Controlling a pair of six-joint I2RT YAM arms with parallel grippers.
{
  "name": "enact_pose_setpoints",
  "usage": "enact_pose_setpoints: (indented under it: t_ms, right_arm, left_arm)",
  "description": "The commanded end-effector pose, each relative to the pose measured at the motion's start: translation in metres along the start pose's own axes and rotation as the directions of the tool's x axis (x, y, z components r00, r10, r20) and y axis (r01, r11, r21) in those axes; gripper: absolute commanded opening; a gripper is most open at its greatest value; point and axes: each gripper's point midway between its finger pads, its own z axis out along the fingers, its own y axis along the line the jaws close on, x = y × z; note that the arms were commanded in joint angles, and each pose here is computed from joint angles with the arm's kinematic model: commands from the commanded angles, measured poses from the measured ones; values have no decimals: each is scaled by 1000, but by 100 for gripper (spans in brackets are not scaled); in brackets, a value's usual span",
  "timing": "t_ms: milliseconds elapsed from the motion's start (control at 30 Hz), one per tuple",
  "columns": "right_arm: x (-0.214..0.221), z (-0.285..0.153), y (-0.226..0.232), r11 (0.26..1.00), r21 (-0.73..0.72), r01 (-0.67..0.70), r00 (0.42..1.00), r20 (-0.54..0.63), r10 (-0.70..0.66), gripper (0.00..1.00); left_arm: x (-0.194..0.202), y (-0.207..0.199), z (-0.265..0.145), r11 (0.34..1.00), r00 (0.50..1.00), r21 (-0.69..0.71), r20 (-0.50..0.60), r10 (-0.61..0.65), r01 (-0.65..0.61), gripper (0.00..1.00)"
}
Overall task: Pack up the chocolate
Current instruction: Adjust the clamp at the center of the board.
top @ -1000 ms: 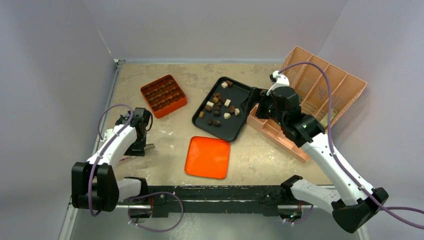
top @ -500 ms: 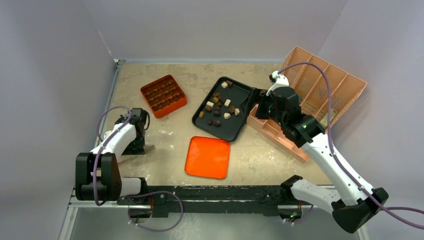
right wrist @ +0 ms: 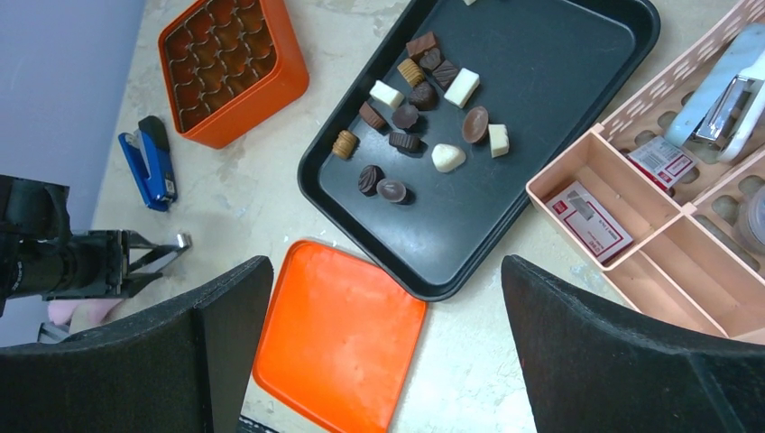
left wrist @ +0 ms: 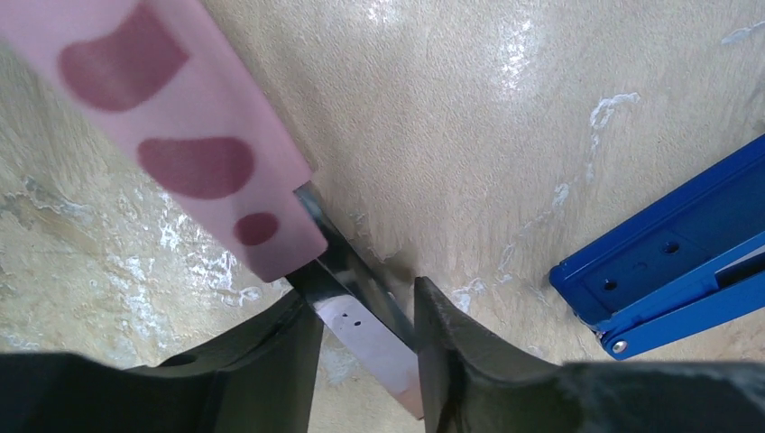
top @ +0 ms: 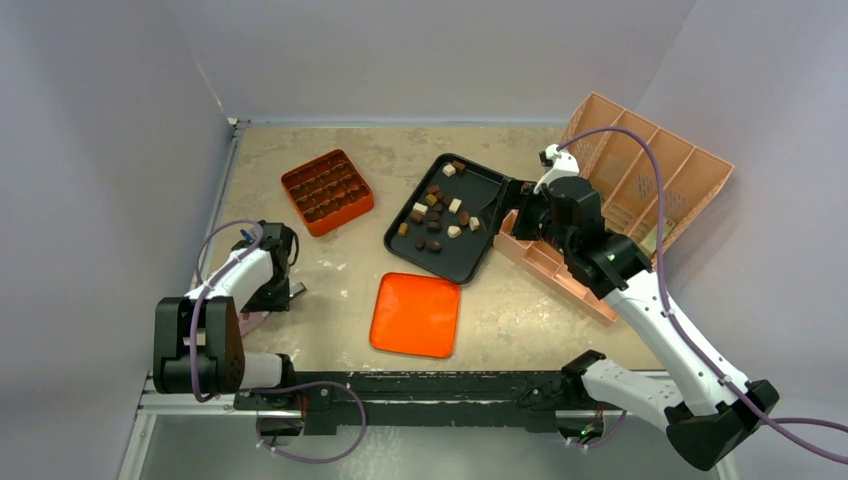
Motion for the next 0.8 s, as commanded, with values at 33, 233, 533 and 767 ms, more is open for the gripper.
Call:
enact_pose_setpoints:
  t_ms: [33,233,533,767]
  right_arm:
    - [-7,-2,7,1000,-24,0,1000,17,1,99]
    - [-5,-2,6,1000,-16,0,1000,6,0,99]
    - [-6,-8,3,1000,-8,-1,1000,16,1,99]
    - [-7,-6,4,1000,-8,-1,1000,21,1,99]
  left_arm:
    - [-6,-2,-1,1000,1000,7,16,-17,17,30]
    - [-21,-6,-24,999,999,19,38,27,-28,5]
    - [-54,-21,-69,978,979,97,102,174,-184,0]
    - [-41,-59,-115,769,810,258,242,535,-585,0]
